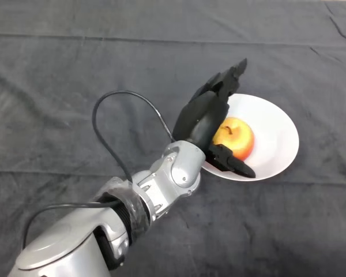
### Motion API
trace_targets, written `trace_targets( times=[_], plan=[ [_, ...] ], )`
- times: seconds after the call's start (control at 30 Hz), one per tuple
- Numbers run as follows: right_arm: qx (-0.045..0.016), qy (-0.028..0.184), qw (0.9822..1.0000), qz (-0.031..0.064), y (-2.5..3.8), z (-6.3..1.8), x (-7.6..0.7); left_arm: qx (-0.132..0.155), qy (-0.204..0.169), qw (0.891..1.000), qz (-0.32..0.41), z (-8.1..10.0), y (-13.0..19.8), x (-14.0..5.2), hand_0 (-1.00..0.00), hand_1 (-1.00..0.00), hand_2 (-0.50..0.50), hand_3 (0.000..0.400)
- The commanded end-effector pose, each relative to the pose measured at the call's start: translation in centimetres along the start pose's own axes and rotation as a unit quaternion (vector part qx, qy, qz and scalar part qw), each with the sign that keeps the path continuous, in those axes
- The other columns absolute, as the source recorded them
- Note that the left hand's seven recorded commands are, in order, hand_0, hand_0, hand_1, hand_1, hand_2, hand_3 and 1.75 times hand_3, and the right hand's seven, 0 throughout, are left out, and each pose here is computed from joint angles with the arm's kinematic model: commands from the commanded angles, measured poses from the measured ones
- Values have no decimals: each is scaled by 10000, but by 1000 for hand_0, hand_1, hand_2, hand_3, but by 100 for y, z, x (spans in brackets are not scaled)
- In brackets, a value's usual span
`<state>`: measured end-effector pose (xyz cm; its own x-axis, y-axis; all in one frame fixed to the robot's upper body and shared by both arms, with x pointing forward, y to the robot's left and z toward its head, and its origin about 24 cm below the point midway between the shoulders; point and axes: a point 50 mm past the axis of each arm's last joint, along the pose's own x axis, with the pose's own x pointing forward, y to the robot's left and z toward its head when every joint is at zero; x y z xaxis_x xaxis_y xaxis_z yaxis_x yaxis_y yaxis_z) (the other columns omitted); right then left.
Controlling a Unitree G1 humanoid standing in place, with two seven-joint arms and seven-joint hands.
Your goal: Move the apple to the plate
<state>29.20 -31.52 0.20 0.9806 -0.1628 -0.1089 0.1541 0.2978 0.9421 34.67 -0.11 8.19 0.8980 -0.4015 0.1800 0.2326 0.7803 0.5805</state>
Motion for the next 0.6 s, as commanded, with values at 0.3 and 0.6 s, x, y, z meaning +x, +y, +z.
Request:
trace_targets(
  times=[0.3, 0.6],
  plan=[
    [41, -28, 10000, 20, 63, 44, 47, 70, -294, 9987, 406, 32, 338, 112, 0, 0, 0, 0],
    [39, -27, 10000, 21, 63, 44, 47, -47, -348, 9967, 726, -160, 566, -42, 0, 0, 0, 0]
  ],
)
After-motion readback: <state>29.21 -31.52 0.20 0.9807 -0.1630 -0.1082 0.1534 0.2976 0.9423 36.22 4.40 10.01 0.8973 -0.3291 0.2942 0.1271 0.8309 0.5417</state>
